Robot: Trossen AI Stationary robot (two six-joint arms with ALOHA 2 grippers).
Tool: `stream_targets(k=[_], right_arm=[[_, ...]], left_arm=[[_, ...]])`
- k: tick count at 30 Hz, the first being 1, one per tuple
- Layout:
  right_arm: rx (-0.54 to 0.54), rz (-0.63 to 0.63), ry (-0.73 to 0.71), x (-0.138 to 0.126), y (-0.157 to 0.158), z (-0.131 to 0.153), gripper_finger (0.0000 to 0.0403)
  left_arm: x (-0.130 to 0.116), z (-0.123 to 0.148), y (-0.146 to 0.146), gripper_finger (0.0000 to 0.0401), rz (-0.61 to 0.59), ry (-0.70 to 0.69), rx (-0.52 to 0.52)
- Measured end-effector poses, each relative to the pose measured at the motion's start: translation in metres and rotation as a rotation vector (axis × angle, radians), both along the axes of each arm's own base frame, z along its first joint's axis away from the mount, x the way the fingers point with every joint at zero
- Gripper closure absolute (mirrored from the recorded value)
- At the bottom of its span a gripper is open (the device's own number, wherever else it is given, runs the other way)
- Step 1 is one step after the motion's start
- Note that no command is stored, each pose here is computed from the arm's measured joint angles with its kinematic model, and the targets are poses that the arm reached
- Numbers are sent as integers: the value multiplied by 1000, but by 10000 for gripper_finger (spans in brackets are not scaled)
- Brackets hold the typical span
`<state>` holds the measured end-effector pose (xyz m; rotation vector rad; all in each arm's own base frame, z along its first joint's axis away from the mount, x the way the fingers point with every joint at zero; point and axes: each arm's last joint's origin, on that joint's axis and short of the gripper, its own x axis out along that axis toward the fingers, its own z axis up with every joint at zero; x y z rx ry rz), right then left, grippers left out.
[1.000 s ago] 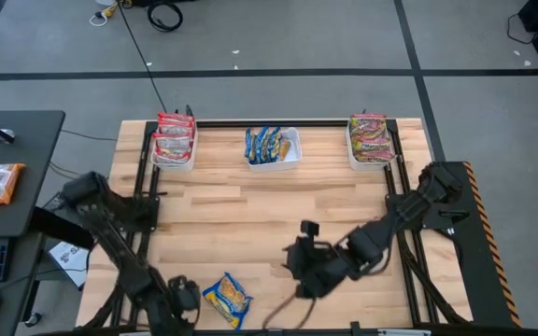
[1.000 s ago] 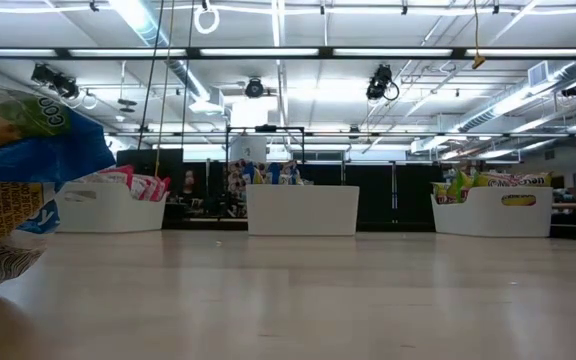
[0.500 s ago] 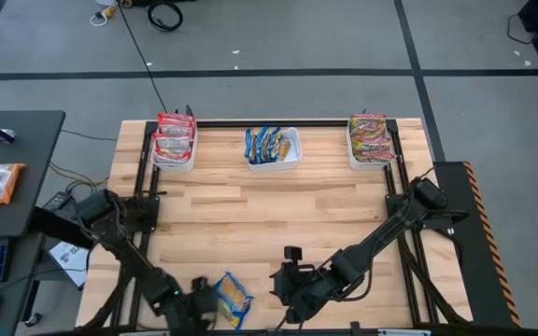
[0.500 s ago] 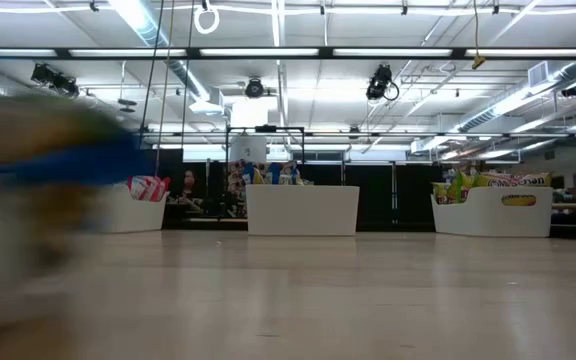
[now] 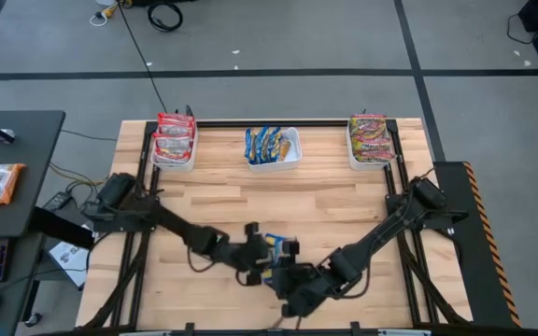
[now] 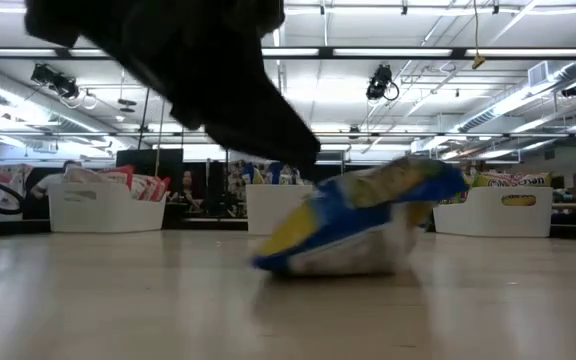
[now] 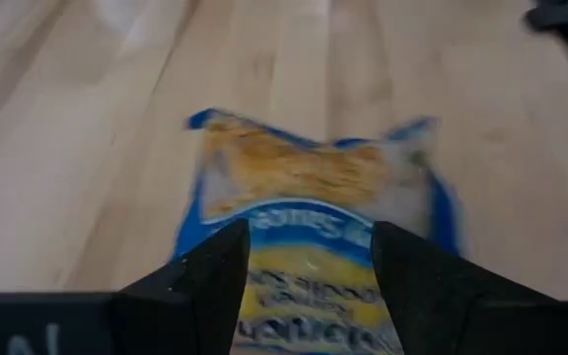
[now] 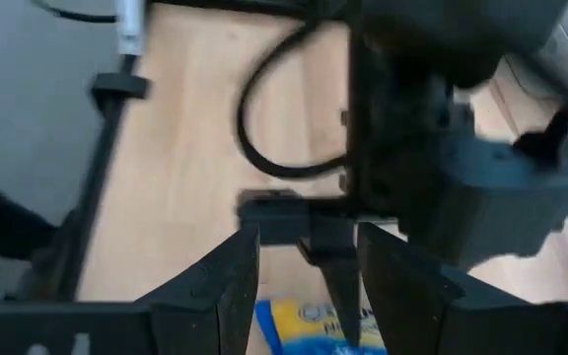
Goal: Sort Maruchan noodles
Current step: Put the blue noodle pack into the middle white bin
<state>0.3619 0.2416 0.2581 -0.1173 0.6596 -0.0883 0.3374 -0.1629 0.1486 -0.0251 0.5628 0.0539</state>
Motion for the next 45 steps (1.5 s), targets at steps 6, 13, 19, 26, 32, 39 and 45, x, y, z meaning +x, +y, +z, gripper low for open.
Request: stream_targets(k=[6,13,19,26,32,39,45], right_arm=[[46,-124,109,4,-24,-9,225],[95,-118,218,19,-51,-16,223],[100,-77,306,52,-67,-27,220],[18,-66,515,89,-72,-41,220],[50,-43,720,105,-77,-76,220],[104,-22,949,102,-83,-110,220],[70,-58,1056,94,-86,-120,230]], left_arm=[[-13,28,11,182,-43,58,34],[-98,73,1,182,93,219,216],[-173,97,-9,182,164,76,149],[-212,69,-3,182,178,-1,117],[-218,46,7,182,211,37,111],[-218,41,6,182,191,77,86],[-219,41,6,182,186,78,90]])
